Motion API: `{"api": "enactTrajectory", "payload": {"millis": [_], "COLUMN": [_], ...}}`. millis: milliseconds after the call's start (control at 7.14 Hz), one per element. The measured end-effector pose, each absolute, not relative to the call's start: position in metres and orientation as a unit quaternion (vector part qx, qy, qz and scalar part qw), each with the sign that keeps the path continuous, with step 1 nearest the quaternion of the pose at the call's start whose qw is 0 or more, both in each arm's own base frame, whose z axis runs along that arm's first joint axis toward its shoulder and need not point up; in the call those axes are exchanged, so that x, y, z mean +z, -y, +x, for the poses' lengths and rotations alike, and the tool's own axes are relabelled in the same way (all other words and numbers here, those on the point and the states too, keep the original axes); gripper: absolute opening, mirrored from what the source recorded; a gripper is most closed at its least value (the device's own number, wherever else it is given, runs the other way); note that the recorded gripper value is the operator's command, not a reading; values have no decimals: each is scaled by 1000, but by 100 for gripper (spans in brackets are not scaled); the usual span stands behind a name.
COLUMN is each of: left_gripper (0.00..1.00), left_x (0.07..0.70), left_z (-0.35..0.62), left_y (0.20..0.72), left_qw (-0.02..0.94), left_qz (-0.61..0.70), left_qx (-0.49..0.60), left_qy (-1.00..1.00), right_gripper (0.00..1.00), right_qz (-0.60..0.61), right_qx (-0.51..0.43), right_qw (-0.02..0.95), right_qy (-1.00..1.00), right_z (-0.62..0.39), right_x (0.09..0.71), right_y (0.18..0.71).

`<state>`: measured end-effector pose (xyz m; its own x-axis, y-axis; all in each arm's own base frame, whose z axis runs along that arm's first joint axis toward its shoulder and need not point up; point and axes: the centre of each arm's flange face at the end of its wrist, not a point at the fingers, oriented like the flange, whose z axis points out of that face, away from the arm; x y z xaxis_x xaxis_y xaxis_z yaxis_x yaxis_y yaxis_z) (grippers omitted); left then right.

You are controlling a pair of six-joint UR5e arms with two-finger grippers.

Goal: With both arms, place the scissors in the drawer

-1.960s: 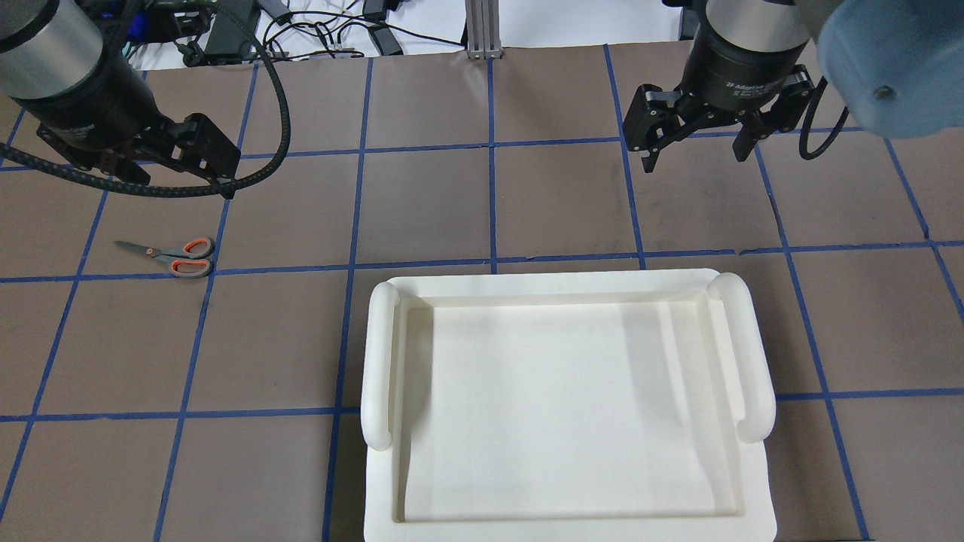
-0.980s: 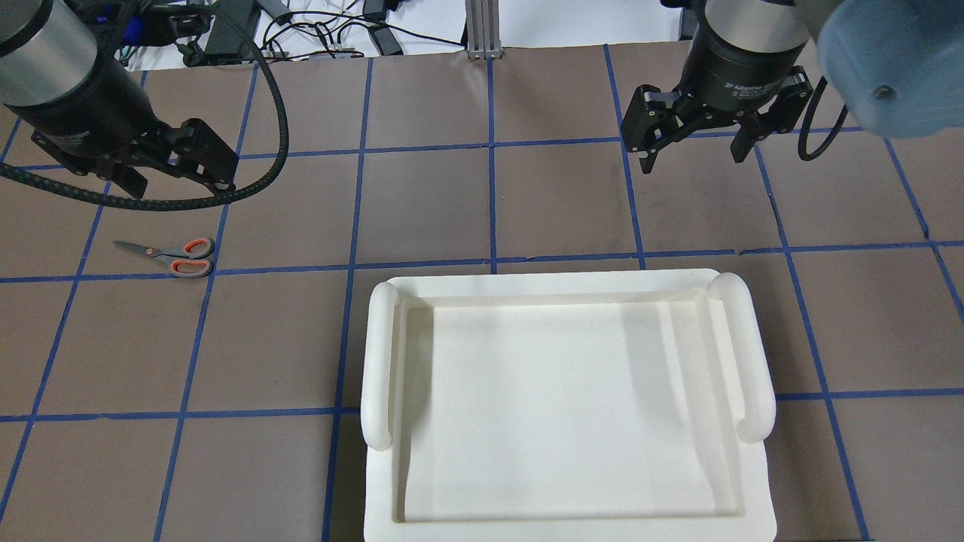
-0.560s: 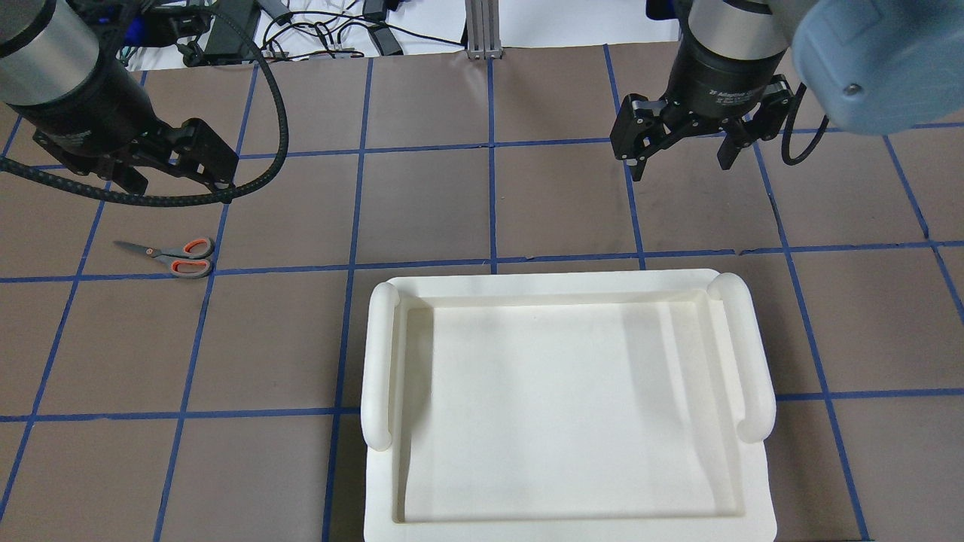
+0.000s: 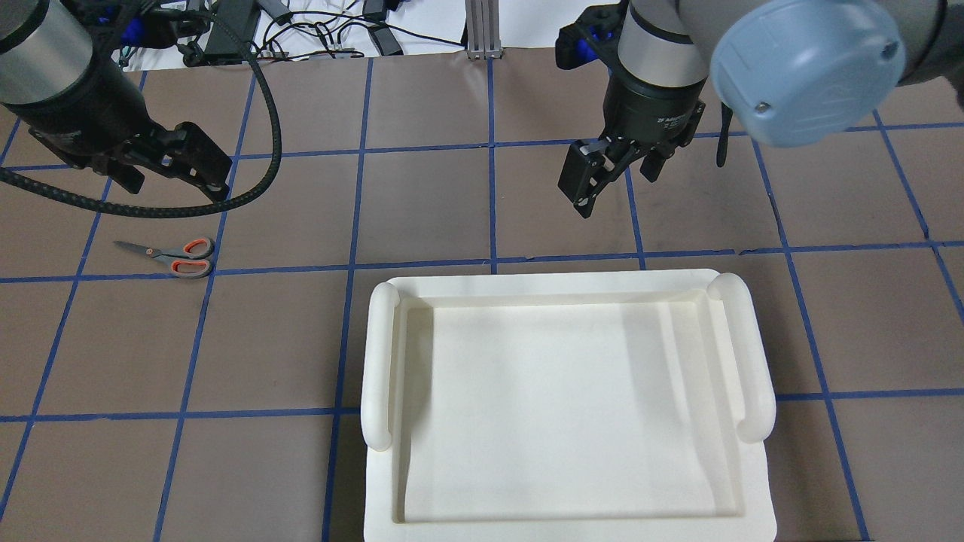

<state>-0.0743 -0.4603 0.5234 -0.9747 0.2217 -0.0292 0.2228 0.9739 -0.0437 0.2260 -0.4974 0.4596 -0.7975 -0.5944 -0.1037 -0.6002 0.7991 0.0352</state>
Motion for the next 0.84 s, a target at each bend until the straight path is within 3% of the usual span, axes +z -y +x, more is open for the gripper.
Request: {"api": "enactTrajectory", "payload": {"millis": [420,840], "left_gripper": [98,98], "left_x": [507,472], "left_z": [-23,40], "left_y": [467,479], "left_qw": [9,-3], "left_qz": [215,345], "left_qx": [-9,8], "left_qy": [-977,-939], "right_gripper": [98,97], "right_qz": [-520,-611], "right_qx": [31,46], "right_qw": [81,100], "right_qy": [-850,-784], "right_z": [236,243], "right_x": [423,386], "right_y": [523,541]}}
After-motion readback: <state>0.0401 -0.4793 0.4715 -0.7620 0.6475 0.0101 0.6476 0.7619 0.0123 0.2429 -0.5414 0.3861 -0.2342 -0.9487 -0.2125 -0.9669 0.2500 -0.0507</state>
